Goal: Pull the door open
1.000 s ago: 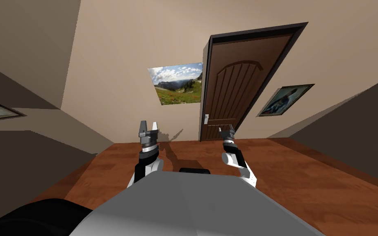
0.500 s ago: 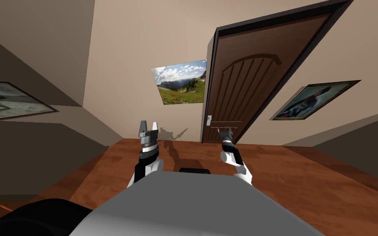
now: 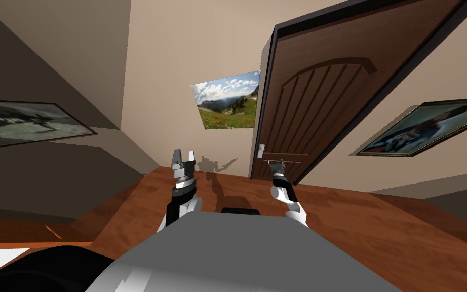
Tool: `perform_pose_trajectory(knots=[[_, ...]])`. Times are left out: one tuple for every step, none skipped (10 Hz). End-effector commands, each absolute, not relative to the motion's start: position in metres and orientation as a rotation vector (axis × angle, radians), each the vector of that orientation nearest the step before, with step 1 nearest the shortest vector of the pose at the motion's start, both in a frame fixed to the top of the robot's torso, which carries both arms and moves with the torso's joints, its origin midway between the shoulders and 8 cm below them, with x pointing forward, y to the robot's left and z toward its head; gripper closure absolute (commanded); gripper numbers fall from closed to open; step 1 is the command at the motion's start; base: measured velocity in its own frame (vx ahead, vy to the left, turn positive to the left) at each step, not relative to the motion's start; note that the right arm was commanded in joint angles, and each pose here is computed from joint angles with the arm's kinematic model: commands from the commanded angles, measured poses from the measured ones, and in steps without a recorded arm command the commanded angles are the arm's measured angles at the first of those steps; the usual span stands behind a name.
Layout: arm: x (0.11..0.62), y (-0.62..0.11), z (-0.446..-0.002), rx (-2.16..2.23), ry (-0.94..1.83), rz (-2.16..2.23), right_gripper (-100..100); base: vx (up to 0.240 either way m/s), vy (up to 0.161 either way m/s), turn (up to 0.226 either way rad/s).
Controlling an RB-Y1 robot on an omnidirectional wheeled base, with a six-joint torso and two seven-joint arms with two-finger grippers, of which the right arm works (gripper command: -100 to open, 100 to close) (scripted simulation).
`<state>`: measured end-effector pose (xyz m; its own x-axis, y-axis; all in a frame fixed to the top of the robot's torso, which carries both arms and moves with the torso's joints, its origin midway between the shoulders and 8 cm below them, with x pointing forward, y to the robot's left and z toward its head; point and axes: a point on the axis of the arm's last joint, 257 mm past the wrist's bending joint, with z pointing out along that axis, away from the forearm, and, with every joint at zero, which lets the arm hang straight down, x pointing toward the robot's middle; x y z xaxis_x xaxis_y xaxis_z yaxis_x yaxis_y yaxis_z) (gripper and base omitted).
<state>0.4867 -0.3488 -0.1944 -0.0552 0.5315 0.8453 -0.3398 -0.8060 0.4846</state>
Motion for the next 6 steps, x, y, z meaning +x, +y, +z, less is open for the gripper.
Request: perform_pose_trajectory(knots=[[0.49, -0.352, -0.207, 1.688, 0.153, 1.938, -100, 0.062, -0.097, 0.171], [0.493, -0.353, -0.214, 1.717, 0.122, 1.95, -100, 0.073, -0.087, 0.149], [0.495, -0.354, -0.22, 1.744, 0.091, 1.961, -100, 0.052, -0.096, 0.135], [0.497, -0.355, -0.226, 1.77, 0.06, 1.97, -100, 0.036, -0.095, 0.152], [0.499, -0.355, -0.232, 1.796, 0.029, 1.98, -100, 0.05, -0.072, 0.119], [0.5, -0.356, -0.238, 1.821, -0.003, 1.988, -100, 0.077, -0.067, 0.106]])
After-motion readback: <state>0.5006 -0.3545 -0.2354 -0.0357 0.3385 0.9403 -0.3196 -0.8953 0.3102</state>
